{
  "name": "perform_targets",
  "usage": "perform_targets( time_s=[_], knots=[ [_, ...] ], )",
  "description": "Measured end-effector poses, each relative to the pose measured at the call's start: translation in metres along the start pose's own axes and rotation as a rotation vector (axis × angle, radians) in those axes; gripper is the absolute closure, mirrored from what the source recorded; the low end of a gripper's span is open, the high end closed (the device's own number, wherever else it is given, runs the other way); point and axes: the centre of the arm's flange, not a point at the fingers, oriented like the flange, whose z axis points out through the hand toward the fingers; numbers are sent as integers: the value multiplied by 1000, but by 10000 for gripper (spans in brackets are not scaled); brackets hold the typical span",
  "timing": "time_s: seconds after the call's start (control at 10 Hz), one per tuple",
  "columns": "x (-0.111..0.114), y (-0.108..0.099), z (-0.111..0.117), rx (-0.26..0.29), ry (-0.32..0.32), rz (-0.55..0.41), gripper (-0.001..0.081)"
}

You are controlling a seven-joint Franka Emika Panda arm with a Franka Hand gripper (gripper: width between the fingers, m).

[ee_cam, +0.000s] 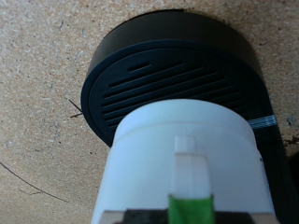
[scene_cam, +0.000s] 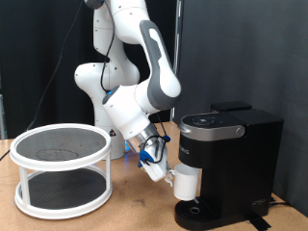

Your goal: Make a cup of coffee with the keurig machine

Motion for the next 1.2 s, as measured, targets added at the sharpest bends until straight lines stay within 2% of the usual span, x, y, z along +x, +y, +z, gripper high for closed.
perform_targets(
  time_s=[0.9, 1.0, 1.1, 1.2],
  knots=[
    [-4, -8, 28, -3, -18, 24, 802],
    [-3, -9, 30, -4, -20, 21, 619],
    [-2, -9, 31, -4, -20, 22, 619],
    [-2, -10, 31, -7, -21, 23, 418]
  ],
)
